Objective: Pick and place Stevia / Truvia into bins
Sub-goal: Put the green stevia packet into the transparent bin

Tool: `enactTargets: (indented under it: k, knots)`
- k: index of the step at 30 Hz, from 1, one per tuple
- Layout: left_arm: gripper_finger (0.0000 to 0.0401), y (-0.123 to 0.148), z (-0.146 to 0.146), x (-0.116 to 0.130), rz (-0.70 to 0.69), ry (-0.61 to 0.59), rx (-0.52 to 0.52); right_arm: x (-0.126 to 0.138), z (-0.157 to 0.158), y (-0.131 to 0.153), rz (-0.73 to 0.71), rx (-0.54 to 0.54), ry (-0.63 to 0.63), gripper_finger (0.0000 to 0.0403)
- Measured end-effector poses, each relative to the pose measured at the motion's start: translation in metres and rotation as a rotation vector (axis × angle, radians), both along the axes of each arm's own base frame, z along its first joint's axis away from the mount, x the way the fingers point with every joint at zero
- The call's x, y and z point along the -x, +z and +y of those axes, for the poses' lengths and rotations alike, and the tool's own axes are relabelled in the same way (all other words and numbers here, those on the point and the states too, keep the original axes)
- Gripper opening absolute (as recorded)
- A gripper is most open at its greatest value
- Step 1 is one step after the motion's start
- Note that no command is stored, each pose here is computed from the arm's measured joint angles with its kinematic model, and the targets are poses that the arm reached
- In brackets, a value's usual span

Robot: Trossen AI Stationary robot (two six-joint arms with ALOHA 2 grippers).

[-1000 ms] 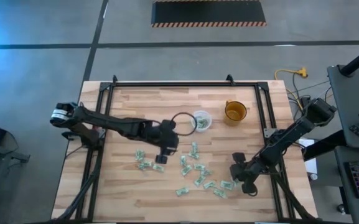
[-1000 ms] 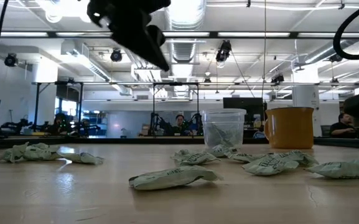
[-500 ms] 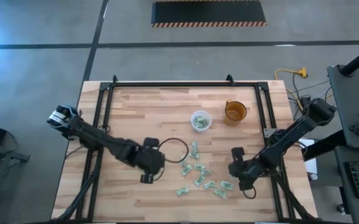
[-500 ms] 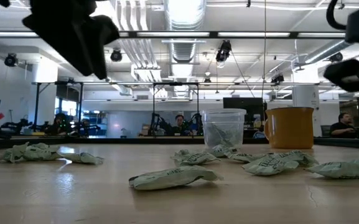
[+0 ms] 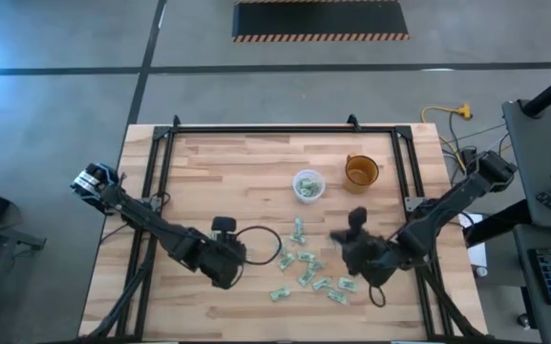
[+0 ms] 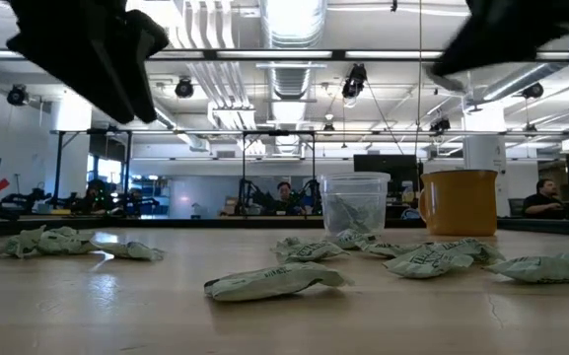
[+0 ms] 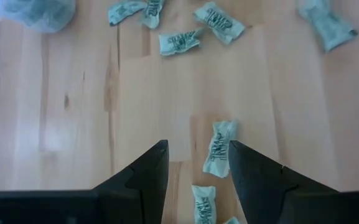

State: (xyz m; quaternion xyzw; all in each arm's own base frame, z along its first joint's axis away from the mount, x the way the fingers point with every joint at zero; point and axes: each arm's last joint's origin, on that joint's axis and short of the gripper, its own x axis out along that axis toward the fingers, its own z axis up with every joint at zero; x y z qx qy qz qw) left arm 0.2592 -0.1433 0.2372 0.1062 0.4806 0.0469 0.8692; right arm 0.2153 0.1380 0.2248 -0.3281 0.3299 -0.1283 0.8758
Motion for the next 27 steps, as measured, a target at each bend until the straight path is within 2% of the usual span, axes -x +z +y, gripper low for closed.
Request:
enactTargets:
  k: [3,6,12,19,27]
  knots:
    - [0.0151,-0.013,0.002,0.003,0.008,0.002,-0.011,-0.013,-0.014,0.009,-0.071,0.087,-0.100,0.0009]
    - [0.0151,-0.023,0.004,0.006,0.030,0.003,-0.024,-0.028,-0.033,0.013,-0.084,0.084,-0.152,0.0009]
    - [0.0151,-0.027,0.006,0.008,0.029,0.045,-0.004,-0.051,-0.081,0.006,-0.067,0.005,-0.189,0.0009]
    - [0.0151,-0.027,0.005,0.006,0.012,0.043,0.006,-0.059,-0.134,0.000,-0.092,-0.077,-0.288,0.0009]
    - [0.0151,-0.026,0.005,0.006,0.005,0.038,0.008,-0.059,-0.162,-0.009,-0.118,-0.211,-0.275,0.0009]
